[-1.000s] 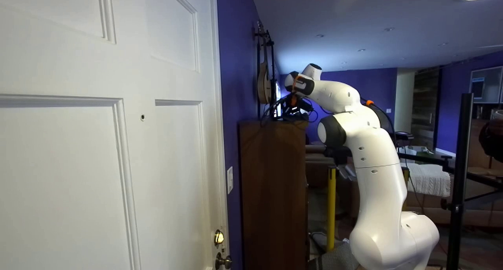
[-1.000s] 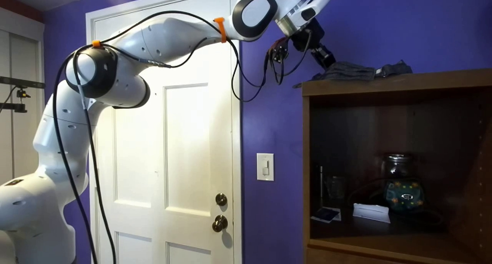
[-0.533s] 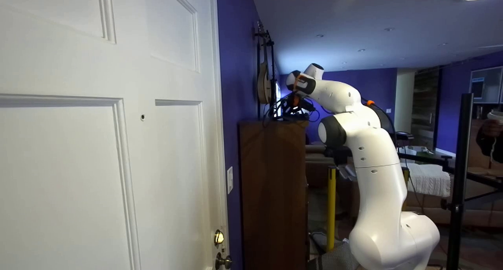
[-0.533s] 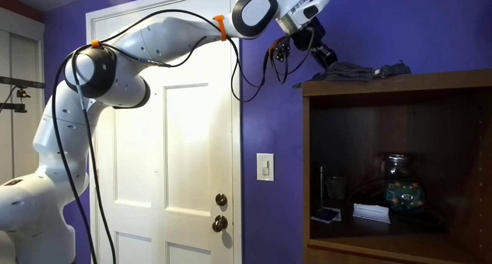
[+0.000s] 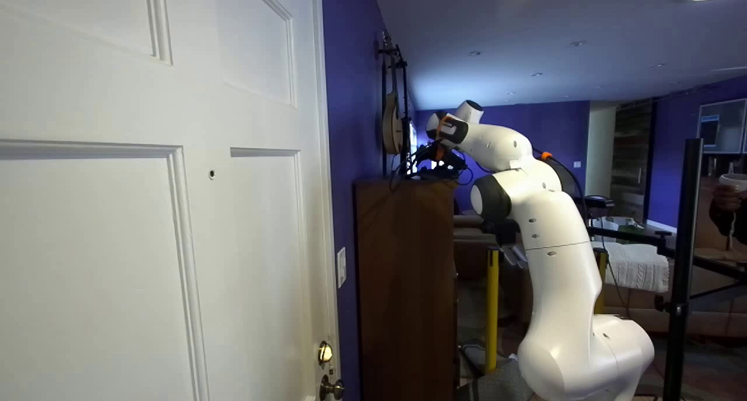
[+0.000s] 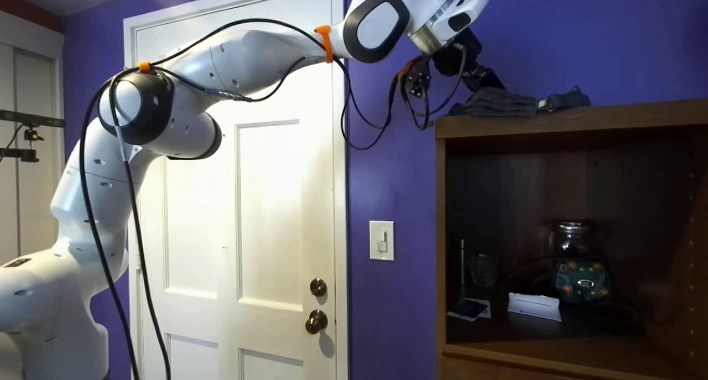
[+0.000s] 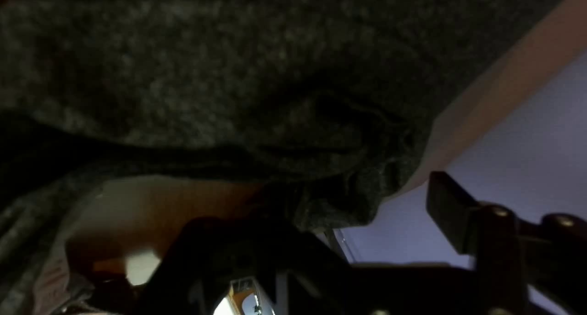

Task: Remove the half cap from the cabinet top and hang it on the door coat hanging hook

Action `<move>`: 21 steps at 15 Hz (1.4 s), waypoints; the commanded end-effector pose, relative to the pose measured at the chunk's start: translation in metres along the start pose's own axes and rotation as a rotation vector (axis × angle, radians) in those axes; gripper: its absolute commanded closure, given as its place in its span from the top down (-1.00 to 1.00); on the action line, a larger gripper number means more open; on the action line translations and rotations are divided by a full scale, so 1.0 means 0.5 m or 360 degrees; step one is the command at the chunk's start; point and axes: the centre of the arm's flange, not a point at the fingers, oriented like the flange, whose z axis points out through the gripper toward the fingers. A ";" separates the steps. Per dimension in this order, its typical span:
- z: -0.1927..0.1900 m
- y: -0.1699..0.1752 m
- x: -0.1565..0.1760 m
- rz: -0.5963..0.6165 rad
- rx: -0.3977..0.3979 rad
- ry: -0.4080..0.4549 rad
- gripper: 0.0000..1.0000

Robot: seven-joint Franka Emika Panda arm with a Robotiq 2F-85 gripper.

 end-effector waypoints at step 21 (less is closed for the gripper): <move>-0.093 -0.045 -0.032 -0.0094 0.0097 -0.0183 -0.98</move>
